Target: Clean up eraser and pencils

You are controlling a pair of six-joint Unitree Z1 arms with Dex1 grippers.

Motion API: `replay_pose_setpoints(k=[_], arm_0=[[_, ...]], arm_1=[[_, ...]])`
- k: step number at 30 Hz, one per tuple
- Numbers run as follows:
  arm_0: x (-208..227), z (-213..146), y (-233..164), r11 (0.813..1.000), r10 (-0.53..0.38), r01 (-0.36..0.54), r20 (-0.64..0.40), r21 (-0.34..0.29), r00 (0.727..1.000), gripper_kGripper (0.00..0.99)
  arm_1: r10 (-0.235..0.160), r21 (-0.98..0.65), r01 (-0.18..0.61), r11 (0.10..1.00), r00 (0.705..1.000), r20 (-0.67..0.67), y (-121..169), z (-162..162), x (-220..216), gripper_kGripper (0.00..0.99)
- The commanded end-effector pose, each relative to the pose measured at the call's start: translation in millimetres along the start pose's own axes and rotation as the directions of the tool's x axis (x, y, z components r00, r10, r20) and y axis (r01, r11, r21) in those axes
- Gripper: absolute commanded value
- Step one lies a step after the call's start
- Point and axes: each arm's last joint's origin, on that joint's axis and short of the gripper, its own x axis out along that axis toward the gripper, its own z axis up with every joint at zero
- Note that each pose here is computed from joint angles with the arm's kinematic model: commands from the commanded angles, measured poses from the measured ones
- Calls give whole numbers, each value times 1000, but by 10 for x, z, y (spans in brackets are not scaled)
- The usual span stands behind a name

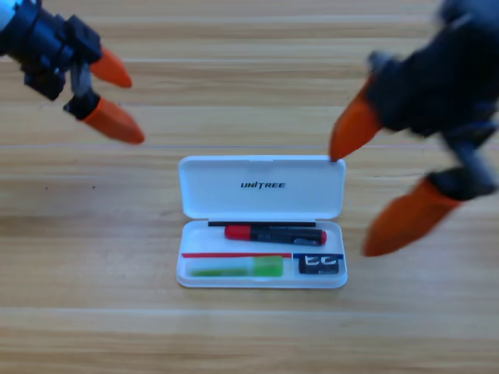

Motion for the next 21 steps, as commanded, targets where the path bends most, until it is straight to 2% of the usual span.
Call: replay_pose_setpoints(k=[1,4,12,15,21], arm_0=[[412,-294,383,997,-33,34,19,-64,999,990],[595,-373,505,996,-40,43,45,-72,998,989],[902,-415,754,994,-41,47,66,-101,997,885],[987,-432,791,993,-43,50,65,-105,997,788],[1076,-497,793,994,-30,36,64,-101,998,506]], arm_1=[[16,4,-16,1000,998,62,384,-154,-306,957],[31,23,-33,999,996,83,473,-214,-373,956],[0,50,-7,999,989,145,673,-422,-441,957],[21,50,-29,998,989,149,699,-458,-405,957],[47,44,-56,997,983,176,714,-460,-387,957]])
